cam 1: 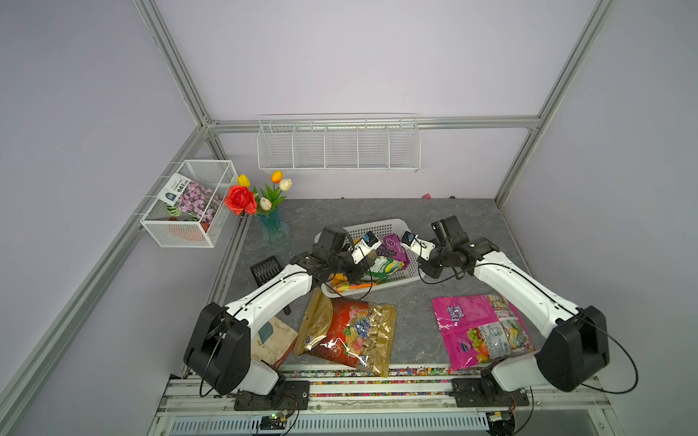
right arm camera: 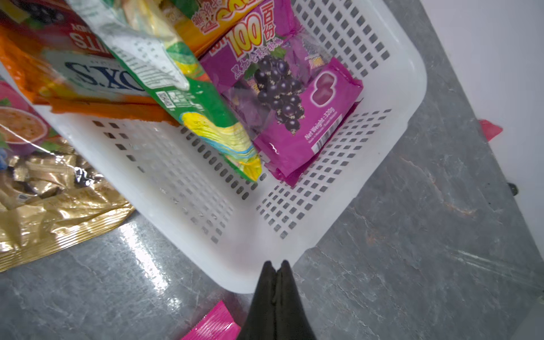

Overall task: Put the candies in the basket
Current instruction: Place the candy in the basket.

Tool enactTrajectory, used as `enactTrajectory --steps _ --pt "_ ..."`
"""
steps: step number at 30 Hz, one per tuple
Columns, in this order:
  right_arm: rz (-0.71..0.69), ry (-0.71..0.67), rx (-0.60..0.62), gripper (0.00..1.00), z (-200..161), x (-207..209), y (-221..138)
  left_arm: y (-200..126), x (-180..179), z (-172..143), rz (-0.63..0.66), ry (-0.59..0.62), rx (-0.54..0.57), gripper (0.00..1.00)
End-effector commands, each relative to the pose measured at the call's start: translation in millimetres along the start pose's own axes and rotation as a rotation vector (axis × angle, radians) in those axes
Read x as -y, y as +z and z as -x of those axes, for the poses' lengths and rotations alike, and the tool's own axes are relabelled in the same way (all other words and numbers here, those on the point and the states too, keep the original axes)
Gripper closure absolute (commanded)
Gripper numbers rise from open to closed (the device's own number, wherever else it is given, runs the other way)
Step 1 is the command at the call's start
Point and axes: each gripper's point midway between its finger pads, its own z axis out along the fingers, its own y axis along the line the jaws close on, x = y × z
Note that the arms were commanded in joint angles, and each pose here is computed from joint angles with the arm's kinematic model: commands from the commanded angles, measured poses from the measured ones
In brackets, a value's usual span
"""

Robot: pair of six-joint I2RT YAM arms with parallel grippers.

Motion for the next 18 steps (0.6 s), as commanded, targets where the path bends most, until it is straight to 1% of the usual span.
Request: enactTrajectory --steps 1,2,3,5,8,9,14,16,18 --pt "0.138 -0.038 0.097 0.72 11.7 -25.7 -5.5 5.6 -2.7 1.3 0.028 0.035 0.026 0.98" --pt "0.195 -0.072 0.109 0.68 10.8 -37.2 -5.6 3.1 -2.3 3.0 0.033 0.042 0.037 0.99" --pt "0.219 -0.084 0.108 0.67 9.1 -41.4 -3.0 -0.7 -2.5 6.0 0.046 0.056 0.053 0.99" --pt "0.259 -0.068 0.109 0.65 8.0 -44.2 3.2 -7.5 -0.6 10.7 0.054 0.081 0.076 0.99" --pt "0.321 -0.018 0.14 0.61 16.3 -39.0 14.6 -14.7 9.2 15.5 0.02 0.118 0.109 0.99" --pt "0.334 -0.041 0.13 0.6 16.2 -38.1 21.0 -15.5 11.5 14.5 0.01 0.121 0.113 0.99" --pt "0.408 -0.075 0.019 0.58 6.8 -34.6 53.6 -10.6 15.0 7.0 -0.015 0.112 0.102 0.99" --pt "0.425 -0.082 0.01 0.59 4.9 -36.3 60.9 -9.6 13.6 6.6 -0.01 0.11 0.1 0.99" --pt "0.451 -0.082 0.025 0.59 7.3 -40.6 59.8 -9.7 10.3 6.1 0.006 0.104 0.093 1.0"
